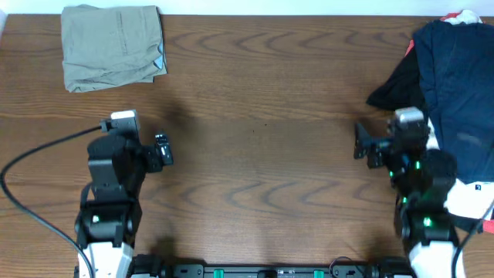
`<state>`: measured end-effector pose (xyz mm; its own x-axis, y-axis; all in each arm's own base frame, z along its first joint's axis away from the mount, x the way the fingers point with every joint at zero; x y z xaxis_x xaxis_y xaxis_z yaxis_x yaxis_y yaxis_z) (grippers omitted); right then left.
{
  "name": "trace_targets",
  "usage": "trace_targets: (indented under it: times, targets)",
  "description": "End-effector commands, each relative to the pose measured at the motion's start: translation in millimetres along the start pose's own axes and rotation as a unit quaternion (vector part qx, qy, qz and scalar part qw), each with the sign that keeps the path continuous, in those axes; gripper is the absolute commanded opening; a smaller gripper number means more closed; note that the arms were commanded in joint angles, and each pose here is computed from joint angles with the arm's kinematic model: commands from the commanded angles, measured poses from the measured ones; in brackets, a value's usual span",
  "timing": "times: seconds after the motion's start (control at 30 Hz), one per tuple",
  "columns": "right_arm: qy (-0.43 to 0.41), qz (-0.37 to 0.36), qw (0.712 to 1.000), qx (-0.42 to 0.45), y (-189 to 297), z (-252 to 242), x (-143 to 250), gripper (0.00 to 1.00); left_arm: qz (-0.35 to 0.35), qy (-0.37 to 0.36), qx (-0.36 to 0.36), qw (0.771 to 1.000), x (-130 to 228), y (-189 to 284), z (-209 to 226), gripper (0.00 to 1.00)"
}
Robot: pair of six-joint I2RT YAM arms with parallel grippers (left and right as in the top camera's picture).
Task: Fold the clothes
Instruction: 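Raise both arms and move the right gripper toward the clothes pile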
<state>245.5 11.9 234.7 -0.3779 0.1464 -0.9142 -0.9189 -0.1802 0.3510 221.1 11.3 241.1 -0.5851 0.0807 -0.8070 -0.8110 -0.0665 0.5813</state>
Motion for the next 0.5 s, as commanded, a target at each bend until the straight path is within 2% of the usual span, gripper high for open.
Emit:
trace_targets:
  times: [0.0, 0.1, 0.2, 0.37, 0.47]
  targets:
    - [0.000, 0.026, 0.999, -0.029, -14, 5, -19, 0.99, 0.002, -0.008, 0.001, 1.000, -17, 2, 1, 0.98]
    - [-0.009, 0.065, 0.997, -0.050, -28, 8, -30, 0.99, 0.027, -0.009, 0.008, 1.000, -20, -2, 1, 0.98]
    - [-0.017, 0.087, 0.992, -0.088, -38, 13, -42, 0.99, 0.049, -0.008, 0.047, 0.998, -25, -7, -5, 0.98]
    - [-0.013, 0.073, 0.992, -0.100, -45, 16, -56, 0.99, 0.057, -0.002, 0.119, 0.991, -41, -17, -15, 0.98]
    - [-0.017, 0.067, 0.992, -0.105, -45, 17, -58, 0.99, 0.036, -0.003, 0.127, 0.991, -50, -22, -16, 0.98]
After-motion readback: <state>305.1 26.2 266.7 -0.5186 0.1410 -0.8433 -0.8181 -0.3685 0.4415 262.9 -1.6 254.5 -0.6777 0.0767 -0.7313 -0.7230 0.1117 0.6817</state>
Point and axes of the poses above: each gripper's point midway between its finger pads, its own y axis back along the fingers, its own z axis along the line the jaws close on, x = y × z, the point moved 9 cm from there along y, back along the fingers, and after that the axes turned 11 degrees about -y, right-handed, at the moved point
